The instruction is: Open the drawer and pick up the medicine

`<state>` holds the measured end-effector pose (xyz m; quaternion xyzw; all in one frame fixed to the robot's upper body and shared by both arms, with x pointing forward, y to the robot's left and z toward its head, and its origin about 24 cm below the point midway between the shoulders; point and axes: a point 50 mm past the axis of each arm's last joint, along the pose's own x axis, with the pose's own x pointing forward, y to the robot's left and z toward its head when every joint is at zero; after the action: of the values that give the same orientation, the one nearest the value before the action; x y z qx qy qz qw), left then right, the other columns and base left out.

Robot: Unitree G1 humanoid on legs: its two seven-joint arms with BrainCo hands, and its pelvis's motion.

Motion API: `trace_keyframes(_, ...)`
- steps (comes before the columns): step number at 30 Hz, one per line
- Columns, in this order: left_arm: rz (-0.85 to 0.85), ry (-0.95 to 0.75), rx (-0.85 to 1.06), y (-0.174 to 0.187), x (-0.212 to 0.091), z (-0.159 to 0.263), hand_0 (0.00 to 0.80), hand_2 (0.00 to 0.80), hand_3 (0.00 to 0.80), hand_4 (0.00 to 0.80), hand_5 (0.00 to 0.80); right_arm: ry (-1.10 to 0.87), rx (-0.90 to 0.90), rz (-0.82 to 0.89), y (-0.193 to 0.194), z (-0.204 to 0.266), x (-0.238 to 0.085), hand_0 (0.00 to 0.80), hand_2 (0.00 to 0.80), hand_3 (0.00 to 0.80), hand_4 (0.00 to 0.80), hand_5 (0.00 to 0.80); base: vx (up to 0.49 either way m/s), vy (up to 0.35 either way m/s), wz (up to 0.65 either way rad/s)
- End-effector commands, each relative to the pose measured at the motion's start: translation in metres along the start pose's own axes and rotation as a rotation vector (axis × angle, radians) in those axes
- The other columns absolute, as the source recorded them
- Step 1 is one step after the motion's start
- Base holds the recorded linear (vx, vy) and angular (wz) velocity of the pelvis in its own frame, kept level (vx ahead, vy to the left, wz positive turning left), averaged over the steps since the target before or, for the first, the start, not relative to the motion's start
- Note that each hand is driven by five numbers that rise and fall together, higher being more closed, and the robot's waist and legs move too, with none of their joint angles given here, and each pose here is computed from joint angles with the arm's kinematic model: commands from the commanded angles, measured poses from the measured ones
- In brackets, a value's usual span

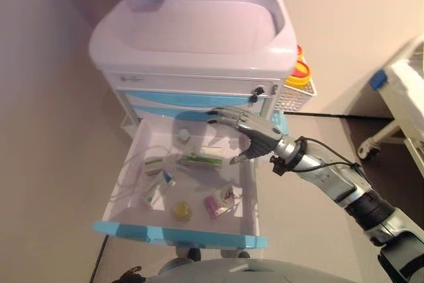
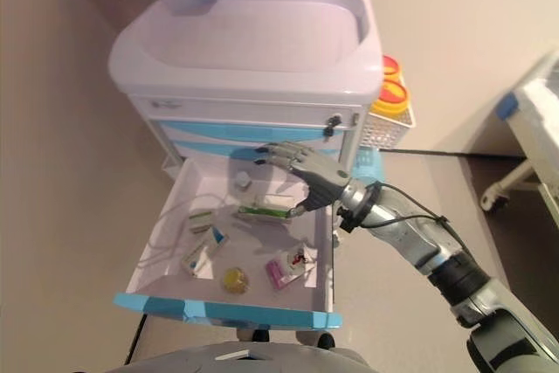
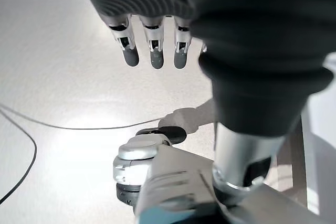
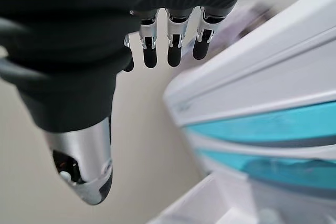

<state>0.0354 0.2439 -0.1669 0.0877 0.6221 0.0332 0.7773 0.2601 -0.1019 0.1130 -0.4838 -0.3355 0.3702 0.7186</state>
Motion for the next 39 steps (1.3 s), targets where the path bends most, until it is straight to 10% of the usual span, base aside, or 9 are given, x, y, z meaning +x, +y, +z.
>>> trace_keyframes(1, -0.006, 0.039, 0.028, 0.004, 0.002, 0.005, 0.000, 0.000, 0.000, 0.000, 0.000, -0.054, -0.039, 0.043, 0.008, 0.008, 0.018, 0.000, 0.000, 0.000, 0.000, 0.000, 0.012, -0.031, 0.45)
trace_keyframes(39, -0.039, -0.150, 0.096, 0.005, 0.002, 0.039, 0.000, 0.000, 0.000, 0.000, 0.000, 0.230, -0.198, 0.413, 0.132, -0.039, 0.010, 0.000, 0.000, 0.000, 0.000, 0.000, 0.007, -0.010, 0.16)
